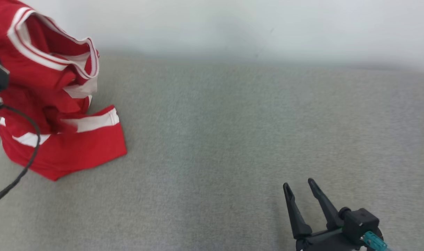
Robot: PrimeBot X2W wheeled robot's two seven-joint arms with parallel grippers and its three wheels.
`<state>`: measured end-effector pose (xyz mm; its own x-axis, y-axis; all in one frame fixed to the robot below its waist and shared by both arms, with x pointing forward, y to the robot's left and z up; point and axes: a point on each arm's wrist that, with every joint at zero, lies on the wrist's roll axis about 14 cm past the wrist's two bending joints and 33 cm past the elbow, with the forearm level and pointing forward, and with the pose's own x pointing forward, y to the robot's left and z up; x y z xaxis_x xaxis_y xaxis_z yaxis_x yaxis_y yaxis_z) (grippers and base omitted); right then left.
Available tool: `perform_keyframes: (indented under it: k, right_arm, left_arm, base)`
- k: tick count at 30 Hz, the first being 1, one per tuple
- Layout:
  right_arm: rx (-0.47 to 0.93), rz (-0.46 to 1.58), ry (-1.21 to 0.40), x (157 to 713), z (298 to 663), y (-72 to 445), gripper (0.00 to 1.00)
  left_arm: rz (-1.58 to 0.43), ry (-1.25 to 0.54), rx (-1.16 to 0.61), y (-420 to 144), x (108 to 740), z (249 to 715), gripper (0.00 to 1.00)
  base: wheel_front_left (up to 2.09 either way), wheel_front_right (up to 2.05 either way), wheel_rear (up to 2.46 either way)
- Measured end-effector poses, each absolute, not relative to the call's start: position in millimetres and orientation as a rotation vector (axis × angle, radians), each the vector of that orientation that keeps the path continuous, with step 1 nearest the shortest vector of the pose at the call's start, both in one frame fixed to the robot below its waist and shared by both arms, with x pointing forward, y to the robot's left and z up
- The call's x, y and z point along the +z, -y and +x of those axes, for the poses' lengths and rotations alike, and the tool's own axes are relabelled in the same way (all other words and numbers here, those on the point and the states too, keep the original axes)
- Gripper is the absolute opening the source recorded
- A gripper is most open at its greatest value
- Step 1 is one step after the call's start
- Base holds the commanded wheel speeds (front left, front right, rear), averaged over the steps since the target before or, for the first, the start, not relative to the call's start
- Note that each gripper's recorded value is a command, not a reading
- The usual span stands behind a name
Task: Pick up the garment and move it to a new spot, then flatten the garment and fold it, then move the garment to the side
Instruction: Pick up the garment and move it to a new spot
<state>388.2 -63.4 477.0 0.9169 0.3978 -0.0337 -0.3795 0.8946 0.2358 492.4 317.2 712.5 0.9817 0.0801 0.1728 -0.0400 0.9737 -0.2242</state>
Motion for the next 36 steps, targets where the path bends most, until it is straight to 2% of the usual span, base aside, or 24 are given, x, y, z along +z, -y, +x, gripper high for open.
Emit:
perform_keyframes:
  k: [5,12,20,27,31,36]
  right_arm:
    - [0.362,0.242,-0.051,484.7,374.4,74.7,1.00]
    - [0.259,0.242,-0.004,495.2,358.0,108.1,1.00]
    - [0.128,0.236,0.031,502.9,337.3,150.3,1.00]
    - [0.029,0.223,0.046,507.3,320.1,181.2,1.00]
    - [-0.006,0.219,0.033,504.2,312.3,191.4,1.00]
    - [-0.016,0.210,0.004,499.0,309.6,194.5,1.00]
  left_arm:
    - [-0.249,0.247,-0.090,-264.0,750.6,487.8,0.00]
    - [-0.296,0.319,-0.372,-160.9,794.0,482.5,0.00]
    - [-0.328,0.373,-0.664,-49.6,818.9,462.2,0.00]
    - [-0.338,0.365,-0.796,18.4,791.9,452.6,0.00]
    - [-0.385,0.272,-0.824,48.0,741.1,454.9,0.00]
    - [-0.331,0.116,-0.816,72.4,659.7,459.9,0.00]
  base:
    - [0.00,0.00,0.00]
    - [0.00,0.00,0.00]
    - [0.00,0.00,0.00]
    - [0.00,0.00,0.00]
    - [0.00,0.00,0.00]
    - [0.00,0.00,0.00]
